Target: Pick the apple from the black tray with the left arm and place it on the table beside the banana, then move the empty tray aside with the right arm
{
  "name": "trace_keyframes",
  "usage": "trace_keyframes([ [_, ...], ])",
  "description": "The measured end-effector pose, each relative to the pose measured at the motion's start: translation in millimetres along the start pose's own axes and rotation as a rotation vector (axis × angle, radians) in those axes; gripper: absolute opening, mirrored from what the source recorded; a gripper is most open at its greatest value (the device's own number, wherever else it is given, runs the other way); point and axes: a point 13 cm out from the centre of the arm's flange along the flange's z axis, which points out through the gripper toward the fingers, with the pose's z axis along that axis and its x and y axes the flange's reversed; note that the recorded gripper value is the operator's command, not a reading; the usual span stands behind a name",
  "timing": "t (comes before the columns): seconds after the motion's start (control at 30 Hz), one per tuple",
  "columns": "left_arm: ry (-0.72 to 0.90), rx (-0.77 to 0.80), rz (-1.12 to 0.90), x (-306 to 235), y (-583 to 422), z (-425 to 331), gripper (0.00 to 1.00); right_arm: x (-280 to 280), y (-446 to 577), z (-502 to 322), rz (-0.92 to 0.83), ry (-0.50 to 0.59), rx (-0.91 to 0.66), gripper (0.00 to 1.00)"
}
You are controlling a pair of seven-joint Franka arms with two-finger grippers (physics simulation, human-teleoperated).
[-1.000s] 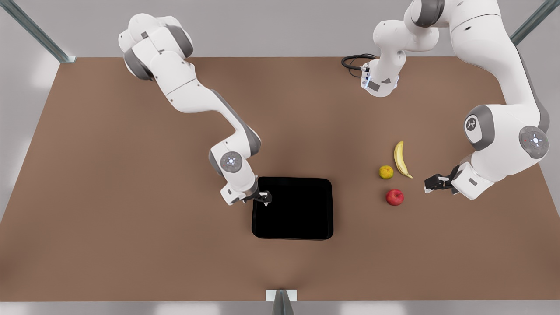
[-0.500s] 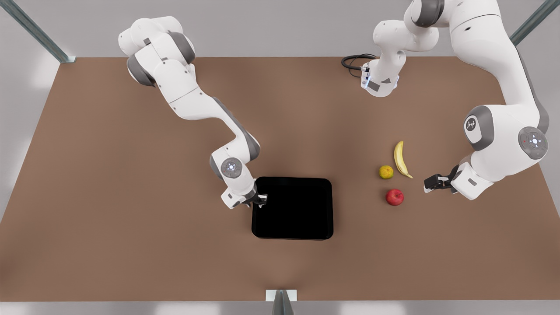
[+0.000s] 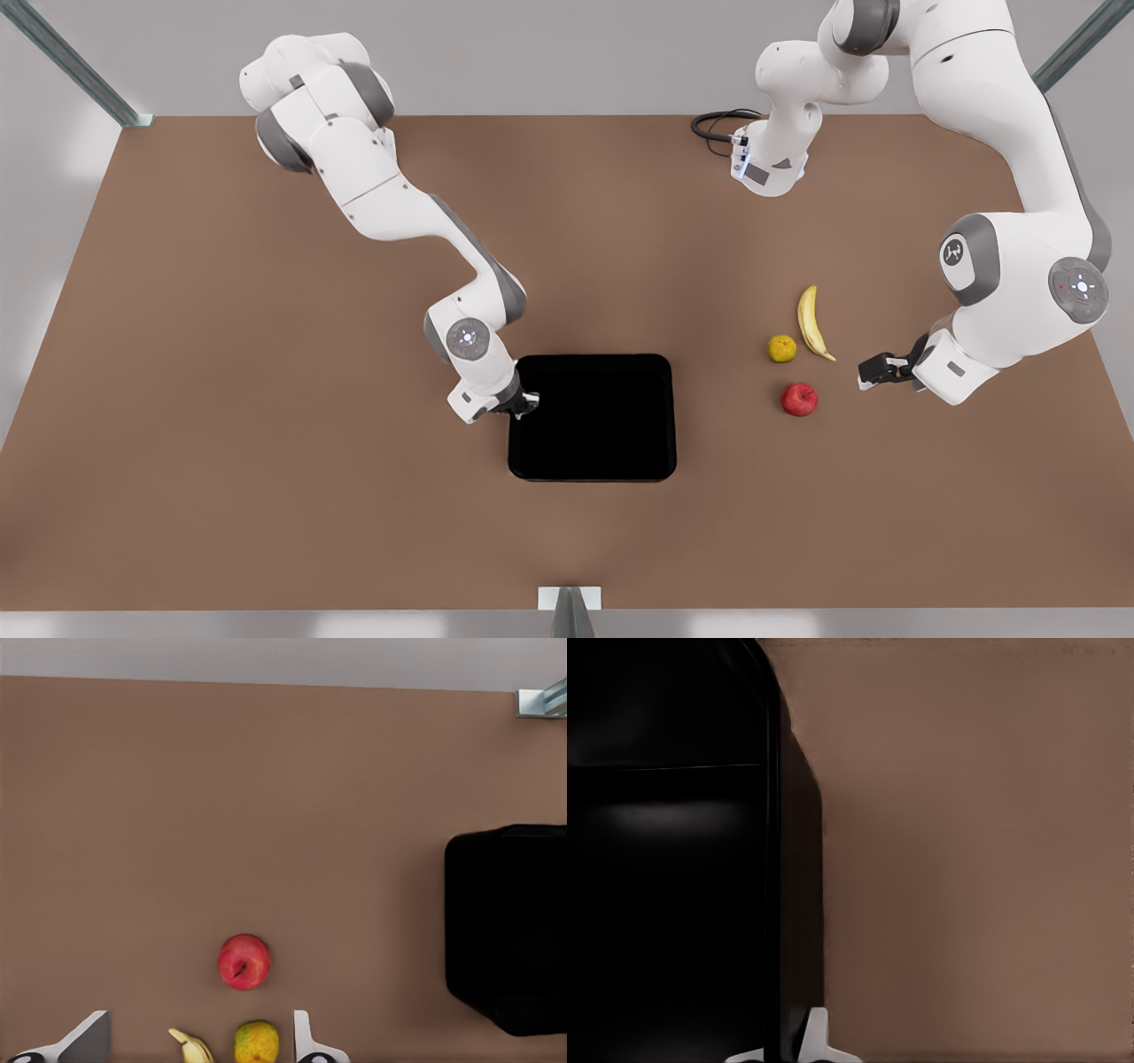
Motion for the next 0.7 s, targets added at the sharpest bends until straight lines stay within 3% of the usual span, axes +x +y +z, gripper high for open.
trace_keyframes([
  [0.33, 0.001, 0.000, -0.002, 0, 0, 0, 1.00, -21, -18, -114, -0.035, 0.020, 0.047, 0.17],
  [0.7, 0.001, 0.000, -0.003, 0, 0, 1, 1.00, -26, -163, -204, -0.023, 0.226, 0.192, 0.17],
])
